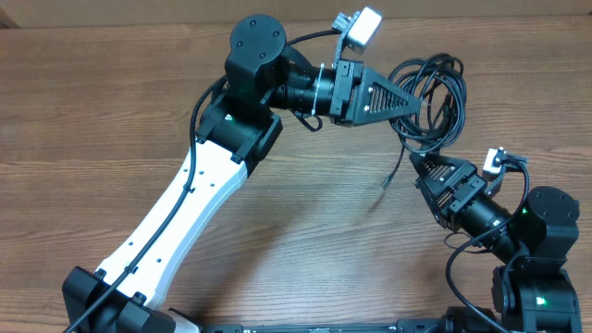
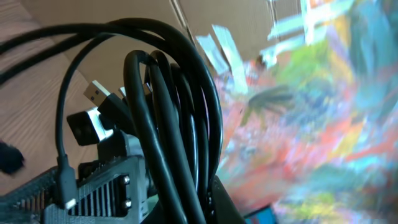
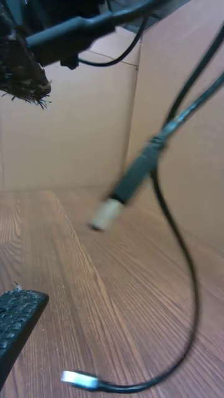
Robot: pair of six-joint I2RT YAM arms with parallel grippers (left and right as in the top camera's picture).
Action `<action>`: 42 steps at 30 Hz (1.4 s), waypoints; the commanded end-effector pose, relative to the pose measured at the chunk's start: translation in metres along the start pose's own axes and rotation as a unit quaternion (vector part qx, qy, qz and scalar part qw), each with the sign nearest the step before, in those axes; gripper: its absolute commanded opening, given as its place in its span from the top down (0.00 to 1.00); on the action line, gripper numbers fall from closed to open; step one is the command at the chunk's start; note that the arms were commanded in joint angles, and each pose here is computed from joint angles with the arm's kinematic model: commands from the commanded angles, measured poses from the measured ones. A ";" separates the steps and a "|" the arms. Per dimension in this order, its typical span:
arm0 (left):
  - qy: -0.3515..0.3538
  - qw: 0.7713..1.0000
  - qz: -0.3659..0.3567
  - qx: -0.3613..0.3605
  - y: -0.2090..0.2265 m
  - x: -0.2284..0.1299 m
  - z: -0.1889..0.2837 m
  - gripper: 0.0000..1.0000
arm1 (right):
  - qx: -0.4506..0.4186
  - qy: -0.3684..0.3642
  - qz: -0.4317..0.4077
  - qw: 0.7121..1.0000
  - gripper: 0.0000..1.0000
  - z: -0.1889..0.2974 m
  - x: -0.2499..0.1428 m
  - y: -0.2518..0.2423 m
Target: Untangle cables
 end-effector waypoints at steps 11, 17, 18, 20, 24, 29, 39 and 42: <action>0.073 0.974 -0.212 -0.023 -0.007 -0.022 0.017 0.96 | 0.012 0.010 0.041 0.999 0.04 0.000 -0.003 0.004; 0.054 0.983 -0.178 0.005 0.011 -0.018 0.028 0.96 | 0.011 0.009 0.051 0.999 0.04 0.000 -0.002 0.003; 0.049 0.984 -0.173 0.012 0.015 -0.017 0.030 0.96 | 0.012 0.008 0.058 0.998 0.04 0.000 -0.002 0.004; 0.035 0.987 -0.157 0.031 0.023 -0.014 0.034 0.96 | 0.012 0.007 0.070 0.997 0.05 0.000 -0.002 0.004; 0.008 0.989 -0.121 0.079 0.044 -0.011 0.043 0.96 | 0.003 -0.002 0.072 0.997 0.05 0.000 0.001 0.001; -0.010 0.986 -0.098 0.137 0.067 -0.013 0.050 0.96 | -0.019 -0.019 0.068 0.997 0.05 0.000 0.005 -0.005; 0.019 0.970 -0.098 0.220 0.099 -0.037 0.060 0.96 | -0.043 -0.041 0.086 0.994 0.05 0.001 0.011 -0.012; 0.034 0.959 -0.080 0.269 0.114 -0.049 0.066 0.96 | -0.044 -0.043 0.089 0.994 0.04 0.001 0.011 -0.012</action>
Point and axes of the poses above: each gripper's point midway between its finger pads, its own z axis back along the fingers, its own y axis along the line the jaws close on, x = y × z, the point moved 4 cm from there along z, back along the fingers, and after that the axes turned 6 degrees about z, right-handed, at the moved point
